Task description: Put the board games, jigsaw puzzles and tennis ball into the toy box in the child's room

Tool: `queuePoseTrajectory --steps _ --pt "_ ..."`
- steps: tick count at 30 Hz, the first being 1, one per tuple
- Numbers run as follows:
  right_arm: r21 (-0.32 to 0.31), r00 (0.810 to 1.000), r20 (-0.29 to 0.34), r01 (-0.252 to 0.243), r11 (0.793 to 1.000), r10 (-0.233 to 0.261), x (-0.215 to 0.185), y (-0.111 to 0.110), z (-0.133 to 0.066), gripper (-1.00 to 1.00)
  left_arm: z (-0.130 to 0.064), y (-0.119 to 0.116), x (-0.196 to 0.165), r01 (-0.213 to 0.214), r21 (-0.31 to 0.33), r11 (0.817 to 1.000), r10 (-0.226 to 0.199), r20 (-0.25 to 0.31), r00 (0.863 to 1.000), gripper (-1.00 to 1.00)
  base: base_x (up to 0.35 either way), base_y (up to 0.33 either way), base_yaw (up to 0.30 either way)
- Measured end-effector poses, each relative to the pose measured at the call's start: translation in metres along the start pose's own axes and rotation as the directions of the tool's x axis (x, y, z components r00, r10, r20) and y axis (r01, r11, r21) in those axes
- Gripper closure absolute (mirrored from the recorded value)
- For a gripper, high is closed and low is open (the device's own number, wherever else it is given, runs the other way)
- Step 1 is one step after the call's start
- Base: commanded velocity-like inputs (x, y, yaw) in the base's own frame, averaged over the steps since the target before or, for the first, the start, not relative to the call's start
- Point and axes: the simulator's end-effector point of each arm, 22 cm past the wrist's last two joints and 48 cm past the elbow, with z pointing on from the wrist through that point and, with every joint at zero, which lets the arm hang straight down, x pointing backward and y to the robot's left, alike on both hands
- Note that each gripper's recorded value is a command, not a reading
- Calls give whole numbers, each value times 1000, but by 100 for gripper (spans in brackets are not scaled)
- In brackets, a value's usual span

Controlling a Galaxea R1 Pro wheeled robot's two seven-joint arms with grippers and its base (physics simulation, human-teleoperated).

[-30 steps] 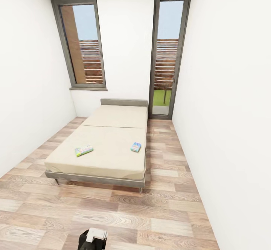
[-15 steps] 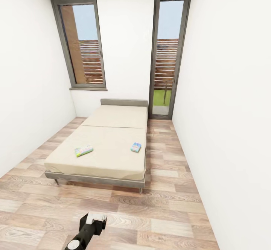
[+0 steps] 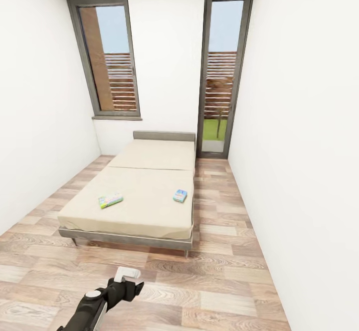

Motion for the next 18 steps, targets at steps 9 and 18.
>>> queuePoseTrajectory --steps 9,18 --pt "-93 906 -64 411 907 -418 -55 149 2 -100 -6 26 2 29 -33 999 -30 -8 1000 -100 0 0 0" --pt "-124 892 -57 440 889 -449 -86 205 -6 -100 -20 86 7 141 -137 981 -141 10 990 -100 0 0 0"
